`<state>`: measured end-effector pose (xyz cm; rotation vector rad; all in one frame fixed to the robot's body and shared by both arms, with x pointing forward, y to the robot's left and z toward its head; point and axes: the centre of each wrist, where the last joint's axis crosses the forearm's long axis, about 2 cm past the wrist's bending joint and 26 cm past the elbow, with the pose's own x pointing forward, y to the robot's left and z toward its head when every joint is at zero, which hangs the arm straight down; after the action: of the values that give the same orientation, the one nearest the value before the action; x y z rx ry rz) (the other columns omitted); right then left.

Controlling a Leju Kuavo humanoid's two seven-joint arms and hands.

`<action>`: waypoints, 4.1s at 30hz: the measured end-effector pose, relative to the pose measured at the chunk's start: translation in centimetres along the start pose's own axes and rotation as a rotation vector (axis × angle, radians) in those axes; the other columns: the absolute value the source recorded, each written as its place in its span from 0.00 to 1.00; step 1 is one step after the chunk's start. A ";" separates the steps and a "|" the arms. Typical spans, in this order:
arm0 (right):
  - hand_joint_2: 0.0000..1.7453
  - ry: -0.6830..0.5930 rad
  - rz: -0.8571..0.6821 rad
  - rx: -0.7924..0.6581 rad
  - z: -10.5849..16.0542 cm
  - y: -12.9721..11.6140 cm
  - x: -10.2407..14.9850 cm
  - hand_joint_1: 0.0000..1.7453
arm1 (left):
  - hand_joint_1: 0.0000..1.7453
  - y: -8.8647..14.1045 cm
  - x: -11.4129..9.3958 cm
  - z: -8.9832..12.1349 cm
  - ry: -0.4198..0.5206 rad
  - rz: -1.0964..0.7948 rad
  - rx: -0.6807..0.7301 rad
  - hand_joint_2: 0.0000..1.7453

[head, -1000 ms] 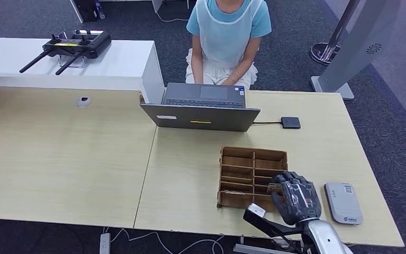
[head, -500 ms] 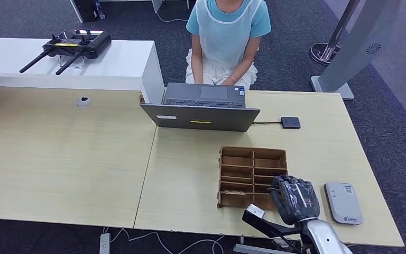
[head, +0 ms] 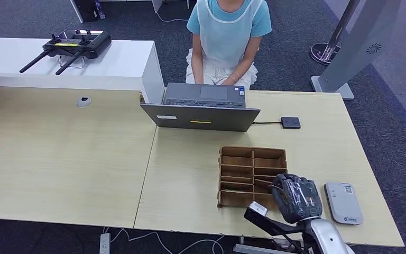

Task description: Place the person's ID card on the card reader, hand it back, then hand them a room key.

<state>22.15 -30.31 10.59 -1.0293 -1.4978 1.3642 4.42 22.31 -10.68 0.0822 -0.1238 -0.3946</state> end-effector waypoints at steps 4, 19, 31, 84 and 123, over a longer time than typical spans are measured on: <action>1.00 -0.011 -0.050 -0.017 0.1 -0.5 -0.1 0.82 | 0.00 0.0 0.0 0.0 -0.003 0.000 0.000 0.00; 1.00 -0.104 -0.266 -0.068 0.1 -3.2 -1.4 0.91 | 0.00 0.0 -0.1 0.0 -0.015 0.002 0.001 0.00; 1.00 -0.186 -0.326 -0.135 -2.5 -7.6 -4.0 1.00 | 0.00 0.0 -0.1 0.0 -0.025 -0.021 0.002 0.00; 1.00 0.010 0.142 -0.285 -28.0 -24.5 -1.1 1.00 | 0.00 0.1 2.0 0.1 -0.029 -0.255 -0.059 0.00; 1.00 -0.145 -0.362 -0.702 -25.7 -24.5 3.6 0.00 | 0.00 2.5 0.2 -0.4 0.032 -0.073 -0.045 0.00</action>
<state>44.64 -20.73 36.54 -1.0042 -2.2245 0.6677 5.56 24.54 -10.81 0.0487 -0.0807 -0.4689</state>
